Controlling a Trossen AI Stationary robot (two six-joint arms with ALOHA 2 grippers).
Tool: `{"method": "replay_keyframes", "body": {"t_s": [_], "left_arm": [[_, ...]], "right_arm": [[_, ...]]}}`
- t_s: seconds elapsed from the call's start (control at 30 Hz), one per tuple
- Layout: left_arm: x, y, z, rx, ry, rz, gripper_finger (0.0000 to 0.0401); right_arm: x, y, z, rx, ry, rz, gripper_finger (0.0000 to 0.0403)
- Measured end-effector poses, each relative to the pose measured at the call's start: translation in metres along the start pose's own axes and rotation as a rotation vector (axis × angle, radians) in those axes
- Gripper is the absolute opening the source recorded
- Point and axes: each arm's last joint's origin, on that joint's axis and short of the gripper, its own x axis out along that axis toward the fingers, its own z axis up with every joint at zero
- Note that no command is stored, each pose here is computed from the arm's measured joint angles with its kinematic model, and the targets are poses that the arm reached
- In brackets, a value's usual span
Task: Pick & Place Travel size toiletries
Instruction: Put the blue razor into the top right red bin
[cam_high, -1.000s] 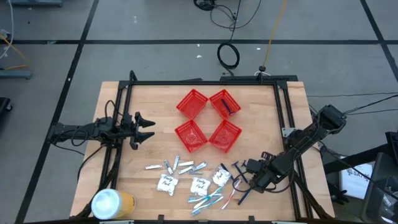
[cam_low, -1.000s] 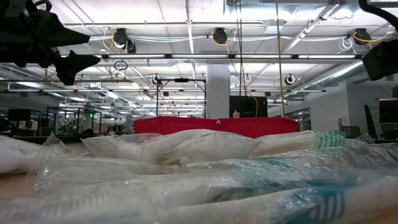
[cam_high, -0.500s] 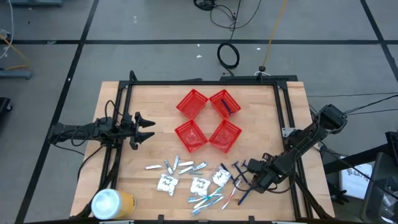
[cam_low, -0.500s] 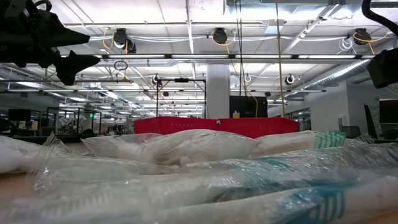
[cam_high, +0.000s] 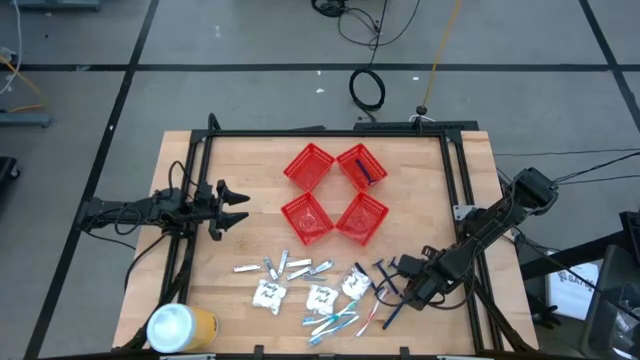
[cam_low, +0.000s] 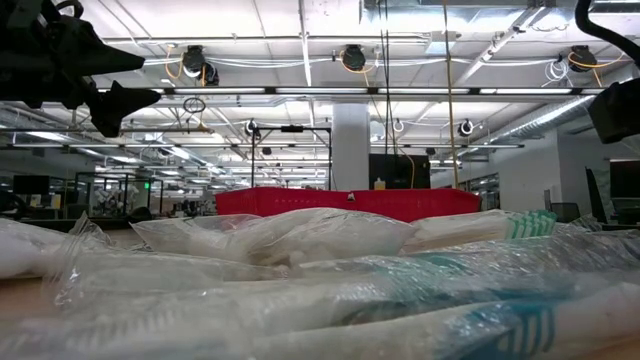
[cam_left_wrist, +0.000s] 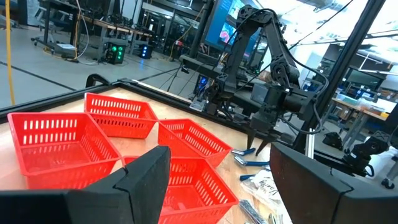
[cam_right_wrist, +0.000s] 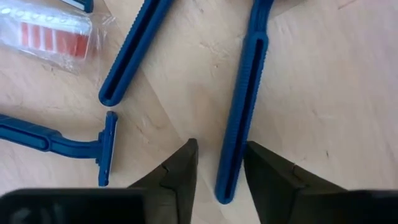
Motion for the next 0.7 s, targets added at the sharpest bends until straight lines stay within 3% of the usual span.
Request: {"method": "replay_keyframes", "body": {"t_s": [0.37,0.7], "left_arm": [[0.0000,0.0000,0.0000,0.000,0.000,0.000,0.0271],[0.0000,0.0000,0.0000,0.000,0.000,0.000,0.0271]], "right_arm": [[0.0005,0.0000,-0.0001,-0.001,0.003,0.001,0.0045],[0.0006,0.0004,0.0001,-0.002,-0.001,0.006,0.0036]]}}
